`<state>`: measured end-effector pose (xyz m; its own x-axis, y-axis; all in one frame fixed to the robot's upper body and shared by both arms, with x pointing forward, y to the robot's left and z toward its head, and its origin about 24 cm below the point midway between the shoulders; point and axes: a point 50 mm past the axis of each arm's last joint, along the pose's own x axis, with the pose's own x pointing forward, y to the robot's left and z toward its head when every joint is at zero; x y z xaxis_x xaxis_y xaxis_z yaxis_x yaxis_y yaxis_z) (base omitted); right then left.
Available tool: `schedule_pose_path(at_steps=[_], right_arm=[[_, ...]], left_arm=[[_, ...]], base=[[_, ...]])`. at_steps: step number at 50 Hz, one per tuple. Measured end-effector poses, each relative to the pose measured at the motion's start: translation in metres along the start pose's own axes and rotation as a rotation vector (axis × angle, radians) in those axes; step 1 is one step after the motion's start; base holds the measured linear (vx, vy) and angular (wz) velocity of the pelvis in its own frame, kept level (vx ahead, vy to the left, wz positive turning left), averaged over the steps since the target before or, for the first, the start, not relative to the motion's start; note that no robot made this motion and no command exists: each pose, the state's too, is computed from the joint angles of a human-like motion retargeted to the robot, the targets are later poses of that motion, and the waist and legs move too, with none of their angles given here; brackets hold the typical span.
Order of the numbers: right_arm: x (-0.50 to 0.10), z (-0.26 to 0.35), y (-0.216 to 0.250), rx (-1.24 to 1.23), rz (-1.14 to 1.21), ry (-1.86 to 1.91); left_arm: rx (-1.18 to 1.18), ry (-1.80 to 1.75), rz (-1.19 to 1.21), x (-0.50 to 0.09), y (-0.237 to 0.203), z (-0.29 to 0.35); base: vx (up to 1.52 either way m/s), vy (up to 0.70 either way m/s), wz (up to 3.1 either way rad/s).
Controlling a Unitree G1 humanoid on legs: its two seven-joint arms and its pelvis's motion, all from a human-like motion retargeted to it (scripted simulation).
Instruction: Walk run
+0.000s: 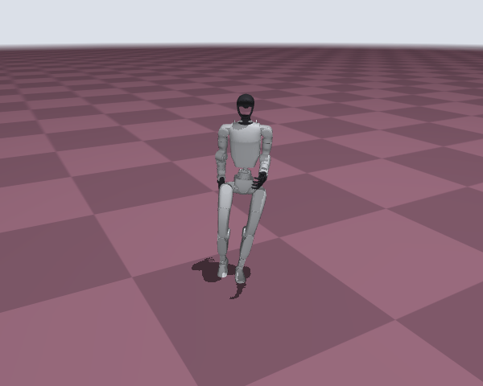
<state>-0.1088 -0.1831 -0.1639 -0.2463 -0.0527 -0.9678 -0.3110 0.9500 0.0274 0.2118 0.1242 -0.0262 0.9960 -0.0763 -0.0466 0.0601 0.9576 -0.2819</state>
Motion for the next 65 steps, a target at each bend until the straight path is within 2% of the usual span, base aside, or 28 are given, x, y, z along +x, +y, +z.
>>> schedule_pose_path(at_steps=[8, 13, 20, 28, 36, 43, 50, 57, 65], right_arm=[[-0.002, -0.02, 0.017, -0.015, 0.08, 0.08], [-0.001, -0.004, -0.005, -0.03, 0.011, 0.036], [-0.003, 0.027, -0.039, 0.079, -0.1, -0.054], [-0.021, 0.104, -0.089, 0.133, -0.221, -0.261], [-0.07, 0.197, -0.133, 0.027, -0.397, -0.62], [-0.105, 0.236, -0.151, -0.016, -0.528, -0.817], [-0.08, 0.22, -0.123, -0.026, -0.415, -0.732], [-0.029, 0.145, -0.072, -0.082, -0.278, -0.431], [-0.005, 0.065, -0.038, 0.006, -0.193, -0.191]], left_arm=[[0.057, -0.014, -0.079, 0.005, 0.001, 0.007], [0.04, 0.018, -0.051, -0.001, 0.005, 0.0], [-0.007, 0.106, -0.021, -0.021, 0.006, -0.02], [0.004, 0.116, -0.045, -0.027, 0.004, -0.023], [-0.001, 0.101, 0.011, -0.034, 0.01, -0.021], [-0.018, 0.104, 0.047, -0.038, 0.013, -0.022], [-0.036, 0.138, 0.1, -0.047, 0.022, -0.028], [-0.022, 0.141, 0.128, -0.045, 0.031, -0.026], [-0.039, 0.042, 0.099, -0.01, 0.014, -0.007]], base=[[0.66, -0.2, 0.93], [0.73, -0.24, 0.41], [0.9, -0.37, 1.22], [0.69, -0.34, 0.91], [0.55, -0.26, 0.0], [0.63, -0.21, 0.32], [0.8, -0.14, -0.07], [0.9, -0.1, 0.4], [0.66, -0.07, 0.97]])
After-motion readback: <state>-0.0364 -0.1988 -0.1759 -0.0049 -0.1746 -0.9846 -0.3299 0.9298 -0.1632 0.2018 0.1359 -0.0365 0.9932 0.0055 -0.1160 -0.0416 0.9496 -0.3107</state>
